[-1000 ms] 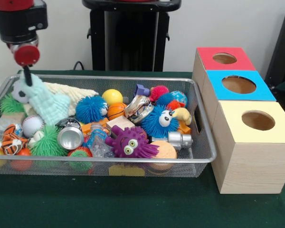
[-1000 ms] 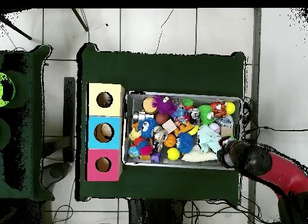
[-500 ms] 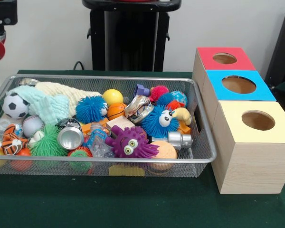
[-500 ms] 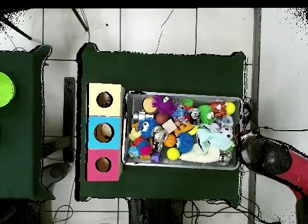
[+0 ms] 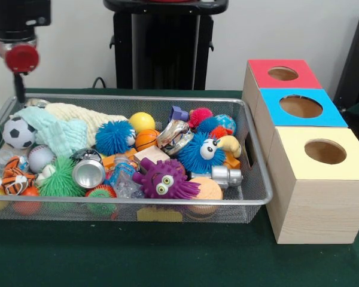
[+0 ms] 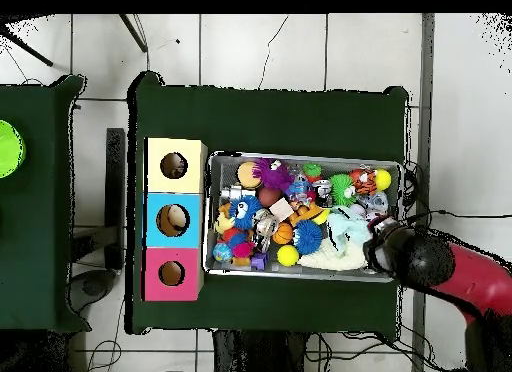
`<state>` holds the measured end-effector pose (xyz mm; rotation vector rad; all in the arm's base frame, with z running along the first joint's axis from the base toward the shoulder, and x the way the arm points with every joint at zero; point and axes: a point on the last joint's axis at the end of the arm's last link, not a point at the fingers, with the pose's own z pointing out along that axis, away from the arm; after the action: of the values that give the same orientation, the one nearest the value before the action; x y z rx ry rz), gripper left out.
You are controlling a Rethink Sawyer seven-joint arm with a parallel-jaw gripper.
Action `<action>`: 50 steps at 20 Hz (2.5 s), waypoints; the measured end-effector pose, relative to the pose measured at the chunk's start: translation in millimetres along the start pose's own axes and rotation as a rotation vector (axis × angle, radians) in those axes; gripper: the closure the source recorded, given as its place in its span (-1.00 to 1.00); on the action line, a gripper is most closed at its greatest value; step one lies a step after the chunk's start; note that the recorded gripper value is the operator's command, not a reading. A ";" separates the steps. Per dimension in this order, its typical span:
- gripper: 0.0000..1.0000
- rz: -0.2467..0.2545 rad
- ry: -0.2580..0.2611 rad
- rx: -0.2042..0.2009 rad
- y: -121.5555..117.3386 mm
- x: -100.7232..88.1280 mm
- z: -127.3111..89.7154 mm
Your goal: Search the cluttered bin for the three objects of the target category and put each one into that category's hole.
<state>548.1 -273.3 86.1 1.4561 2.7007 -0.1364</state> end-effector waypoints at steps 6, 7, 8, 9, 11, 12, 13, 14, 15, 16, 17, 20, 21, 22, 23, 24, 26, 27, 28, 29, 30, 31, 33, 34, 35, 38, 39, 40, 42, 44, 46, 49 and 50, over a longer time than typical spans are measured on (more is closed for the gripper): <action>1.00 -0.070 0.030 -0.005 36.2 44.9 -7.3; 1.00 -0.079 0.038 -0.009 42.5 53.5 -7.0; 1.00 -0.082 0.042 -0.010 44.9 57.2 -6.3; 1.00 -0.084 0.047 -0.011 46.4 60.4 -4.7; 1.00 -0.076 0.063 -0.015 45.8 61.4 1.6; 1.00 -0.063 0.075 -0.017 41.9 59.5 7.1; 1.00 -0.049 0.087 -0.017 36.7 57.9 12.1; 1.00 -0.044 0.090 -0.016 34.7 57.6 13.7; 1.00 -0.040 0.094 -0.015 32.7 57.3 15.2; 1.00 -0.029 0.103 -0.013 28.2 56.8 18.5; 1.00 -0.017 0.113 -0.011 23.0 58.5 22.9; 1.00 -0.013 0.114 -0.019 25.3 69.1 29.0; 1.00 -0.015 0.112 -0.023 27.7 72.0 29.8; 1.00 -0.020 0.109 -0.036 35.4 80.1 31.7; 1.00 -0.023 0.106 -0.043 39.4 83.9 32.6; 1.00 -0.027 0.104 -0.052 45.3 89.4 33.8; 1.00 -0.038 0.099 -0.079 63.6 106.9 36.0; 1.00 -0.043 0.097 -0.087 71.0 114.6 36.1; 1.00 -0.048 0.097 -0.093 76.9 120.8 35.8; 1.00 -0.053 0.099 -0.099 85.2 130.3 34.9; 1.00 -0.055 0.101 -0.101 89.1 135.1 34.2; 1.00 -0.058 0.107 -0.102 96.5 145.0 33.0; 1.00 -0.060 0.122 -0.095 107.9 163.7 30.4; 1.00 -0.059 0.127 -0.092 110.4 168.9 29.5; 1.00 -0.059 0.136 -0.081 116.1 182.7 26.7; 1.00 -0.057 0.143 -0.070 124.4 200.0 20.3; 1.00 -0.055 0.144 -0.067 127.6 205.8 17.1; 1.00 -0.051 0.147 -0.064 130.2 212.2 13.6; 1.00 -0.042 0.152 -0.060 132.0 219.0 10.1; 1.00 -0.015 0.163 -0.049 130.2 225.3 7.9; 1.00 0.006 0.167 -0.043 128.1 224.8 7.8; 1.00 0.031 0.165 -0.040 126.8 222.3 7.4; 1.00 0.039 0.161 -0.041 126.8 221.5 7.2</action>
<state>532.8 -21.0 50.3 1.5704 2.7786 0.0399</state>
